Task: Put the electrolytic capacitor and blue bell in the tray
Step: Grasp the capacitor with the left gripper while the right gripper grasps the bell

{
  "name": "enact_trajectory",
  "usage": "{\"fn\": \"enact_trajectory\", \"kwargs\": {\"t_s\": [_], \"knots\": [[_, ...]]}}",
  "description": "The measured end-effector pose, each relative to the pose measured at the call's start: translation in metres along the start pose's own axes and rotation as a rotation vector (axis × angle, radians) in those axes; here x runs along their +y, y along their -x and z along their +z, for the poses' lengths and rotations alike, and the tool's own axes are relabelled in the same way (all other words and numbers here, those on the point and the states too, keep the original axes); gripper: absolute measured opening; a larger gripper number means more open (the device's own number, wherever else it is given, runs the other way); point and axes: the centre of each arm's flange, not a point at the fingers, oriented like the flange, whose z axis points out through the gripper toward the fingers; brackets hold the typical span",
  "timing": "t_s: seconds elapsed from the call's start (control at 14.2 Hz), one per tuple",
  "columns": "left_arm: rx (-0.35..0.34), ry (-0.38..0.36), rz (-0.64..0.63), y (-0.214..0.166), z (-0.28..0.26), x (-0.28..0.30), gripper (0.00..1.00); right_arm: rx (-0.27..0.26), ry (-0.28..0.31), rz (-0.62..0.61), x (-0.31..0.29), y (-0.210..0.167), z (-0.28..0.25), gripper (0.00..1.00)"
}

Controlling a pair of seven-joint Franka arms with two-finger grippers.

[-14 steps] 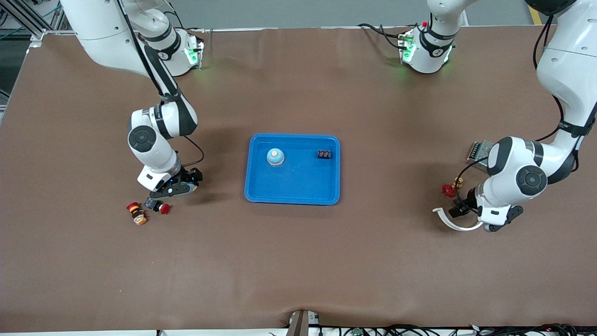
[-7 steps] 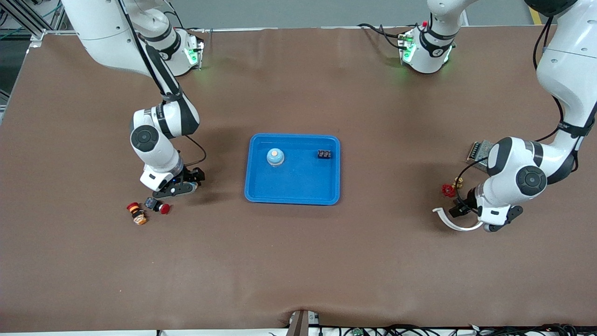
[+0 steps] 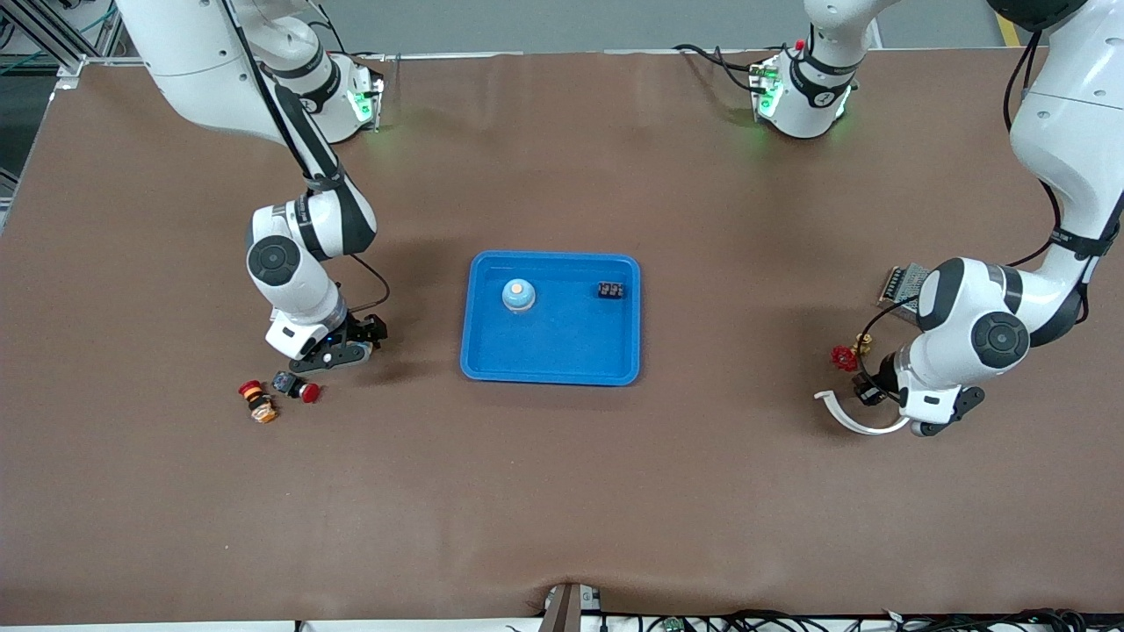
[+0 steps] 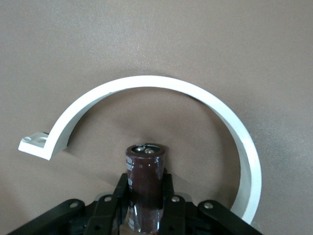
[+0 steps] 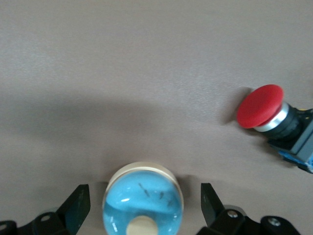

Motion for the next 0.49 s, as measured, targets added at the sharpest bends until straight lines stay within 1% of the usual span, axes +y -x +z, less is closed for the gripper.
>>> {"fn": "enact_trajectory", "kwargs": {"t_s": [0.14, 0.21, 0.49], "knots": [[0.010, 0.005, -0.020, -0.005, -0.005, -0.001, 0.30, -0.001, 0.000, 0.002, 0.004, 0.000, 0.000, 1.00], [0.015, 0.008, -0.057, -0.007, -0.008, -0.001, 0.30, -0.001, 0.001, 0.002, 0.005, 0.000, 0.000, 1.00], [0.033, 0.034, -0.289, -0.008, -0.023, 0.010, 0.30, -0.001, 0.000, 0.002, 0.004, 0.000, 0.000, 1.00]]}}
